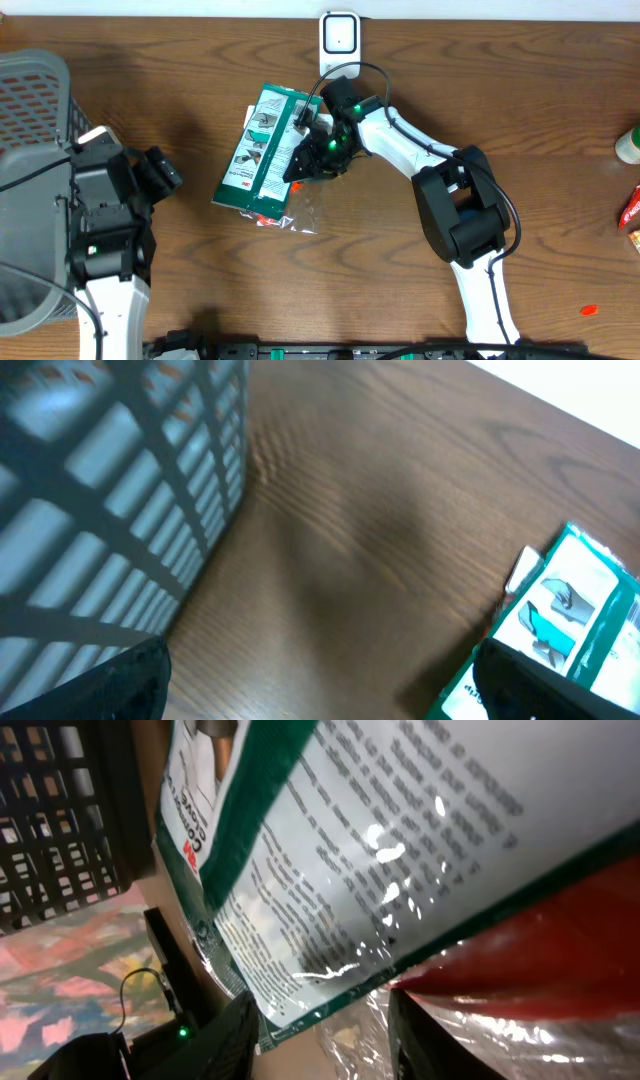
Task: Scan the item barcode
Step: 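Move the left gripper in and grasp the packet's left side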
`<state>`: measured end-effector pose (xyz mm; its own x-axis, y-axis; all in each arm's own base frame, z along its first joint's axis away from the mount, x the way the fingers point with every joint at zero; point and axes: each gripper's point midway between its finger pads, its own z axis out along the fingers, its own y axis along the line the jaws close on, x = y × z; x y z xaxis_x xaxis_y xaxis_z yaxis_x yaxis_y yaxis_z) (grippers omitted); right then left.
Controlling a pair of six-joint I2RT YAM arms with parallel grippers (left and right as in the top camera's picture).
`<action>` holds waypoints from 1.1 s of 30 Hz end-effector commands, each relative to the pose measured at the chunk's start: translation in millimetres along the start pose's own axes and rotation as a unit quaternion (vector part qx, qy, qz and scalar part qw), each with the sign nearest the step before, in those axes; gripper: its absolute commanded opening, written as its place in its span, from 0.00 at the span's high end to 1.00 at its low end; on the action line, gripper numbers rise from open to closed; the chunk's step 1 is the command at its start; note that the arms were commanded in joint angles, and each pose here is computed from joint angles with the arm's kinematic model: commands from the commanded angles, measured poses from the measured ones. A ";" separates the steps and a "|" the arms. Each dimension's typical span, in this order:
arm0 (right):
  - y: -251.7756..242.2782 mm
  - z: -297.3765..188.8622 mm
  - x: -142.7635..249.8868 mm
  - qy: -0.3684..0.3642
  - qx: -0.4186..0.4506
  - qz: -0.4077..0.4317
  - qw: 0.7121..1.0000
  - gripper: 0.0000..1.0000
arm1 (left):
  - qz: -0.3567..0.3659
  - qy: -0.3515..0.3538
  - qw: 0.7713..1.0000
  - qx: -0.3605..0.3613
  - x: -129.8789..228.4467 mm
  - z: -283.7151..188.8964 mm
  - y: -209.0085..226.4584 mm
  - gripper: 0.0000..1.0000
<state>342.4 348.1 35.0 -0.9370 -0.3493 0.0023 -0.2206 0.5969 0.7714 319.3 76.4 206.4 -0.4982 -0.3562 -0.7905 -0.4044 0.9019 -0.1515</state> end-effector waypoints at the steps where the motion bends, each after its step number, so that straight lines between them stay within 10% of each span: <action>1: -1.0 3.8 2.7 0.004 0.004 0.007 1.000 0.59 | 0.001 0.027 0.999 0.029 11.8 13.4 -10.2 0.04; 13: -4.6 4.1 1.8 0.002 0.015 0.006 1.000 0.58 | -0.017 0.184 0.958 0.220 77.2 55.3 -76.6 0.04; 33: -4.3 4.2 1.4 0.001 0.015 0.005 1.000 0.58 | -0.075 0.317 0.887 0.328 139.4 71.8 -108.5 0.03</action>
<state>344.3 346.0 31.4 -0.9394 -0.3428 0.0003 -0.2251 0.6174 0.7537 354.4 -45.9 76.3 -0.8742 -0.3647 -0.3205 -0.0686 0.7463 -0.6621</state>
